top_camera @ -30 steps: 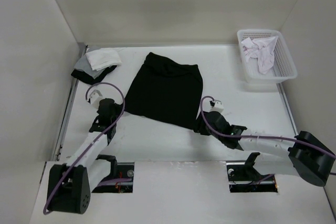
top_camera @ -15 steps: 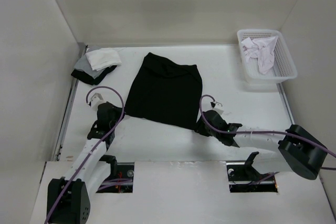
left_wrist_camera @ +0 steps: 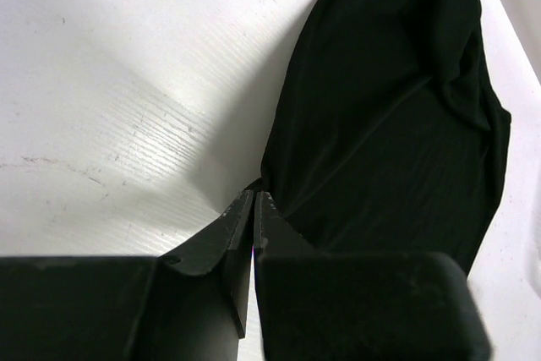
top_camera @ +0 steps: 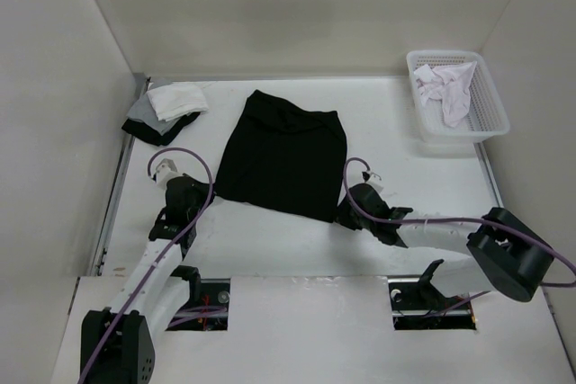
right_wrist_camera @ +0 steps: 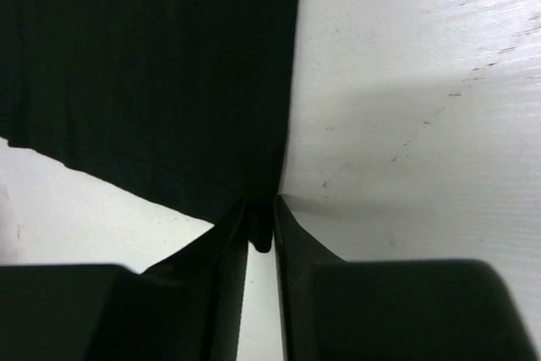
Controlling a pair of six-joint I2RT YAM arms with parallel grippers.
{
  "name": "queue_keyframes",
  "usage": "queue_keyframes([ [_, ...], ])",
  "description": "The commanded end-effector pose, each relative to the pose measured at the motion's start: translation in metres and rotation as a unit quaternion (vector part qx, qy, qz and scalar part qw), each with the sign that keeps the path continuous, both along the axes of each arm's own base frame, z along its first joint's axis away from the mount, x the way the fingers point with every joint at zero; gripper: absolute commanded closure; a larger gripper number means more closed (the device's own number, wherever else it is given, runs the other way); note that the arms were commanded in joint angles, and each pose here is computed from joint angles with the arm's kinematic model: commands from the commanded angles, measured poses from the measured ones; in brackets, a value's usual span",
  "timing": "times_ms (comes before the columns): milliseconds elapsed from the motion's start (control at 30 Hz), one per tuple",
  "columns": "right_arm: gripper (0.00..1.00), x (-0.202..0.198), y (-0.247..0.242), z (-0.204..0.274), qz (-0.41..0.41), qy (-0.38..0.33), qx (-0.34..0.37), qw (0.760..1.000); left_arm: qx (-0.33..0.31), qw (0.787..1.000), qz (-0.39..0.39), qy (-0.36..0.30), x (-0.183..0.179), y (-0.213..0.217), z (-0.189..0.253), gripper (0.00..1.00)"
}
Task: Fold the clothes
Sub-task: Flatten the tank top out
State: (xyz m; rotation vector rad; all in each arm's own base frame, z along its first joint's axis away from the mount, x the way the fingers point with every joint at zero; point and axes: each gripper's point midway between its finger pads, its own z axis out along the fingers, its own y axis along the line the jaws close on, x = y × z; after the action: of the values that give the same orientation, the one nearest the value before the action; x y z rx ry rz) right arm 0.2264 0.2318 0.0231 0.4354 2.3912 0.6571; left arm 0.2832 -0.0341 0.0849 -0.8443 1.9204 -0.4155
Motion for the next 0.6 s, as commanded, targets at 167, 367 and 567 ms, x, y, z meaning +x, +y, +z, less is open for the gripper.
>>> queue_keyframes([
  [167, 0.78, 0.001, 0.012, 0.003, 0.013, 0.004, 0.023, 1.0, -0.006, 0.999, -0.005, -0.034, 0.006, -0.003, 0.02, 0.98],
  [367, 0.98, 0.007, 0.006, 0.022, -0.002, -0.034, 0.04, 0.999, -0.011, 0.999, -0.005, -0.046, 0.008, -0.004, 0.032, 0.98],
  [567, 1.0, 0.013, -0.024, 0.136, -0.011, -0.18, 0.052, 0.982, -0.034, 0.991, -0.01, -0.127, 0.012, -0.011, 0.112, 0.99],
])
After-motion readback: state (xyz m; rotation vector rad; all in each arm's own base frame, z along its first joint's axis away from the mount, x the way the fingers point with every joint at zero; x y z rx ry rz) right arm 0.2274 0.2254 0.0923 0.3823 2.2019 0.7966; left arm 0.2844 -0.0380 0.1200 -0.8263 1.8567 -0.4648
